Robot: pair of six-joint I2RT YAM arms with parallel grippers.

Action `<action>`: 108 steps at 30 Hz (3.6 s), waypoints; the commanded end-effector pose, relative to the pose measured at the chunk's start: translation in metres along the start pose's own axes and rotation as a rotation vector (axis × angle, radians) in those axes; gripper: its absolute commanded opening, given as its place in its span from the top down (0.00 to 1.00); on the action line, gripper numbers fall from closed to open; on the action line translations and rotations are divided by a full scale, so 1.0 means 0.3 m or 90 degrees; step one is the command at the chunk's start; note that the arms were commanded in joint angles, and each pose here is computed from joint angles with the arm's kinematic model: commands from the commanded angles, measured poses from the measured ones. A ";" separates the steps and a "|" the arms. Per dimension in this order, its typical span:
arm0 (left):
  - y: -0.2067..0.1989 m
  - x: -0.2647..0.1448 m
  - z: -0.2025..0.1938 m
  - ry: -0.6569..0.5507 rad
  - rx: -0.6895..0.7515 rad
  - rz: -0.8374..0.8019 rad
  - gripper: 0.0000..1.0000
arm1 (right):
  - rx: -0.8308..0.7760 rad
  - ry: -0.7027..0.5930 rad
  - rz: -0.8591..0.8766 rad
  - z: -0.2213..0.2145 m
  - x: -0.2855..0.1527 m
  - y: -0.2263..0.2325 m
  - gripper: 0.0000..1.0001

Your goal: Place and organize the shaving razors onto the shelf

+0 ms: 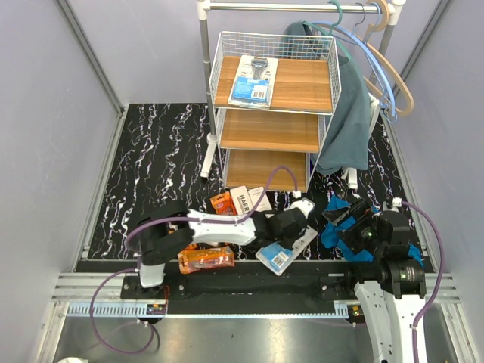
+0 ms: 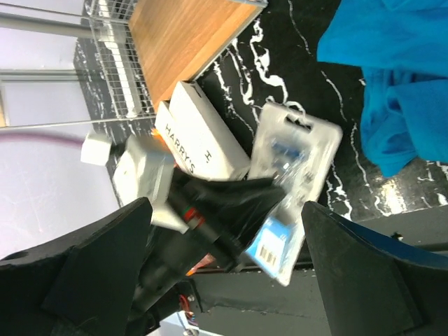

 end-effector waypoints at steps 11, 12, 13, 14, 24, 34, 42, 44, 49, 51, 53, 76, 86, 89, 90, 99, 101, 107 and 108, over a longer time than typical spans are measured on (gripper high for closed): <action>0.021 -0.485 0.299 -0.226 -0.058 -0.025 1.00 | -0.009 0.203 0.210 -0.119 -0.044 0.246 0.03; 0.021 -0.503 0.312 -0.235 -0.059 -0.027 1.00 | 0.000 0.209 0.226 -0.121 -0.034 0.254 0.04; 0.020 -0.511 0.319 -0.239 -0.060 -0.029 1.00 | 0.002 0.216 0.233 -0.125 -0.032 0.256 0.05; 0.014 -0.517 0.322 -0.241 -0.057 -0.033 1.00 | 0.005 0.223 0.238 -0.129 -0.032 0.258 0.06; -0.007 -0.545 0.336 -0.248 -0.059 -0.038 1.00 | 0.028 0.255 0.296 -0.141 -0.023 0.290 0.21; 0.026 -0.578 0.402 -0.260 -0.075 0.014 1.00 | 0.017 0.279 0.328 -0.159 -0.043 0.301 0.27; 0.092 -0.576 0.491 -0.228 -0.193 0.060 1.00 | -0.001 0.280 0.362 -0.165 -0.072 0.319 0.21; 0.108 -0.584 0.518 -0.233 -0.245 0.055 1.00 | -0.011 0.283 0.365 -0.169 -0.077 0.318 0.21; 0.158 -0.599 0.548 -0.243 -0.339 0.066 1.00 | -0.041 0.288 0.380 -0.181 -0.116 0.328 0.21; 0.189 -0.598 0.561 -0.247 -0.380 0.069 1.00 | -0.059 0.284 0.382 -0.187 -0.139 0.327 0.21; 0.206 -0.585 0.573 -0.242 -0.414 0.063 1.00 | -0.062 0.279 0.363 -0.189 -0.137 0.310 0.22; 0.146 -0.503 0.672 -0.255 -0.416 0.042 1.00 | -0.066 0.295 0.289 -0.182 -0.056 0.256 0.37; 0.131 -0.481 0.675 -0.249 -0.403 0.040 1.00 | -0.060 0.302 0.248 -0.192 -0.009 0.188 0.79; 0.139 -0.499 0.673 -0.260 -0.403 0.041 0.89 | -0.056 0.295 0.235 -0.191 -0.001 0.170 1.00; 0.142 -0.509 0.669 -0.263 -0.397 0.040 0.80 | -0.056 0.297 0.220 -0.195 0.002 0.153 1.00; 0.165 -0.607 0.491 -0.251 -0.302 0.062 0.01 | -0.178 0.269 0.207 -0.162 -0.115 0.235 1.00; 0.212 -0.734 0.470 -0.301 -0.317 0.075 0.01 | -0.213 0.280 0.246 -0.160 -0.176 0.314 1.00; 0.384 -1.019 0.275 -0.385 -0.363 0.129 0.01 | -0.362 0.321 0.431 -0.171 -0.396 0.564 1.00; 0.405 -1.061 0.229 -0.388 -0.369 0.130 0.01 | -0.384 0.312 0.471 -0.164 -0.429 0.616 1.00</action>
Point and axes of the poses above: each gripper's point midway between its finger pads, its own x axis out along the fingers, its own y axis along the line the jaws close on, z = x × y, the point moved 1 cm from there along -x, back along the fingers, and after that the axes turned 11 degrees about x, right-handed, at the moved point
